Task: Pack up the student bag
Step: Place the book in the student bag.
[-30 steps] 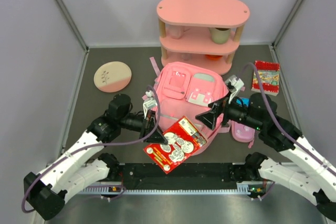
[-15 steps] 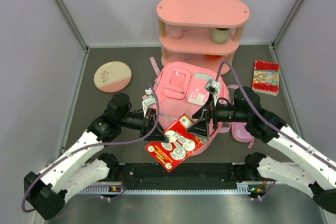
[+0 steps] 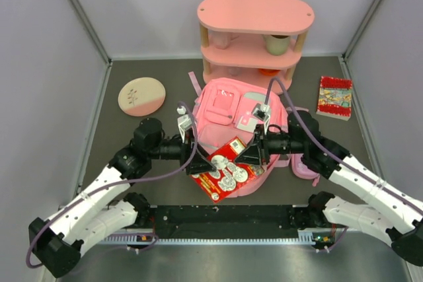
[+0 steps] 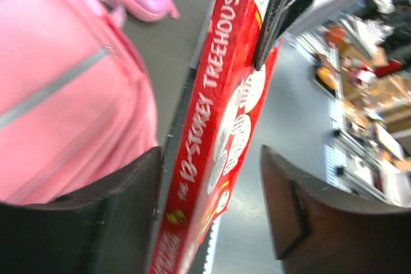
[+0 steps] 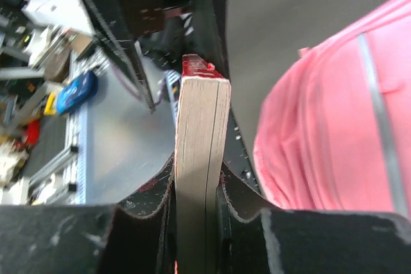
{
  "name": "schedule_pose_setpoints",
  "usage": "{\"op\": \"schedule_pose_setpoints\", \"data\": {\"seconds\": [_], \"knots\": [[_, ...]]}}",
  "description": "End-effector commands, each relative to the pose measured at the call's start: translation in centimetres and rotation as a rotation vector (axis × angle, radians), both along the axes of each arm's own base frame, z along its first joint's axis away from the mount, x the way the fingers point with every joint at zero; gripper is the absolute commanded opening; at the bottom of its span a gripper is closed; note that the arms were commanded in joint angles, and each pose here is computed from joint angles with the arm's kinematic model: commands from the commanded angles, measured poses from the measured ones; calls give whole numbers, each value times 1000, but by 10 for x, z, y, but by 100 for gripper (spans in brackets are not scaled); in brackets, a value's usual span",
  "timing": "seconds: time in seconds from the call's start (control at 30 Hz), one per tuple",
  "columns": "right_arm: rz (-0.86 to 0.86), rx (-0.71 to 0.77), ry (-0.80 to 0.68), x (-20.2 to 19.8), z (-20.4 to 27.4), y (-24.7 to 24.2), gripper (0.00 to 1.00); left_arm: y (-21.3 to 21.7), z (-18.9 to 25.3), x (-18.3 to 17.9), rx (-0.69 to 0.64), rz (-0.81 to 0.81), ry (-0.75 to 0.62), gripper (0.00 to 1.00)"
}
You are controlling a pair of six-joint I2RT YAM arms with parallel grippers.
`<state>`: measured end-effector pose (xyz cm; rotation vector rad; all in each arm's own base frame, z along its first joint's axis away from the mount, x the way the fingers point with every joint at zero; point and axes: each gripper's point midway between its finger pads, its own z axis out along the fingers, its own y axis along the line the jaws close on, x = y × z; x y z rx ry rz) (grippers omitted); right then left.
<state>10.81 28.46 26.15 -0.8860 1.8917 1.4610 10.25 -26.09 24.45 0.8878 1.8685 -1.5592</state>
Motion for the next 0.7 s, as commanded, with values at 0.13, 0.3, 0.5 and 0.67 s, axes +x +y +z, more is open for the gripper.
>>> {"op": "schedule_pose_setpoints", "data": {"seconds": [0.13,0.3,0.5,0.67], "knots": [[-326,160,35,61,30,-18,0,8,19,46,-142,346,-92,87],[-299,318,71,60,58,-16,0,9,34,46,-297,375,-99,93],[-240,427,86,50,80,-20,0,11,38,46,-320,385,-119,95],[-181,441,47,37,91,-23,0,14,43,51,-310,415,-131,98]]}}
